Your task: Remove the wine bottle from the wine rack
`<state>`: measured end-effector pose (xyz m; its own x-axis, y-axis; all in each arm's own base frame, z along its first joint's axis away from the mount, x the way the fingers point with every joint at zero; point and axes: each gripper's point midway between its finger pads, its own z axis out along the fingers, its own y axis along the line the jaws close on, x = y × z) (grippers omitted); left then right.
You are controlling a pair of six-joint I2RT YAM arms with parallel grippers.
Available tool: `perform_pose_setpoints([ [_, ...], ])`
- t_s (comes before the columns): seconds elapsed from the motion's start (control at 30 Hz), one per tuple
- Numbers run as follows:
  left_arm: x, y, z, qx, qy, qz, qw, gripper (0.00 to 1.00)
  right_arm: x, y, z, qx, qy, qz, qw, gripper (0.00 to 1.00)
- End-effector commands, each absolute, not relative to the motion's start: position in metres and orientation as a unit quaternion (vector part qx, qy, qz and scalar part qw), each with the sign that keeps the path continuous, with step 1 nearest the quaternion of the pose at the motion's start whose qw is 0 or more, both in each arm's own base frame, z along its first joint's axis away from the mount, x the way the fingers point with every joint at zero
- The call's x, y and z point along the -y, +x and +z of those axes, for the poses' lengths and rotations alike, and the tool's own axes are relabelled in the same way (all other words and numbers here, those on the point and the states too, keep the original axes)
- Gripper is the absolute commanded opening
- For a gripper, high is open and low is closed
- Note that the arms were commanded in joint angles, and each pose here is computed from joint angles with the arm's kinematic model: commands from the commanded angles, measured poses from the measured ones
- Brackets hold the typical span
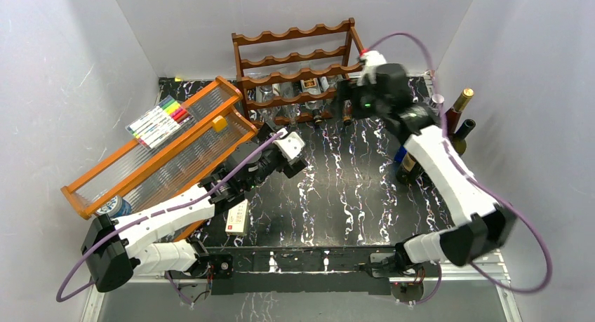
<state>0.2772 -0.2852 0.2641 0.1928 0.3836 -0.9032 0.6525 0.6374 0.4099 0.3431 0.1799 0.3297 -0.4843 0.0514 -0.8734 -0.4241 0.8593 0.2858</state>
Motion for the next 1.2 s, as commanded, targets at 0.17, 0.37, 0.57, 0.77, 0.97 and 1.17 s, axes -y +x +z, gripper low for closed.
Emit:
perform_pose_setpoints([
  [0.17,0.271,0.282,0.281,-0.614,0.391,-0.072,0.682,0.98,-0.184,0.39,0.255,-0.887,-0.065,0.078,0.45,0.98],
  [0.37,0.27,0.283,0.279,-0.615,0.389,-0.07,0.682,0.98,-0.18,0.419,0.21,-0.889,-0.063,0.023,0.453,0.94],
  [0.57,0.271,0.284,0.276,-0.616,0.392,-0.069,0.68,0.98,-0.192,0.448,0.188,-0.851,-0.074,0.037,0.518,0.87],
  [0.77,0.27,0.286,0.273,-0.617,0.395,-0.057,0.679,0.98,-0.188,0.482,0.155,-0.844,-0.068,0.032,0.531,0.82],
  [0.97,0.269,0.287,0.272,-0.617,0.396,-0.051,0.678,0.98,-0.178,0.505,0.121,-0.849,-0.071,0.041,0.521,0.8],
  [1.17,0.265,0.288,0.273,-0.616,0.394,-0.042,0.681,0.98,-0.171,0.521,0.104,-0.84,-0.06,0.083,0.532,0.78],
])
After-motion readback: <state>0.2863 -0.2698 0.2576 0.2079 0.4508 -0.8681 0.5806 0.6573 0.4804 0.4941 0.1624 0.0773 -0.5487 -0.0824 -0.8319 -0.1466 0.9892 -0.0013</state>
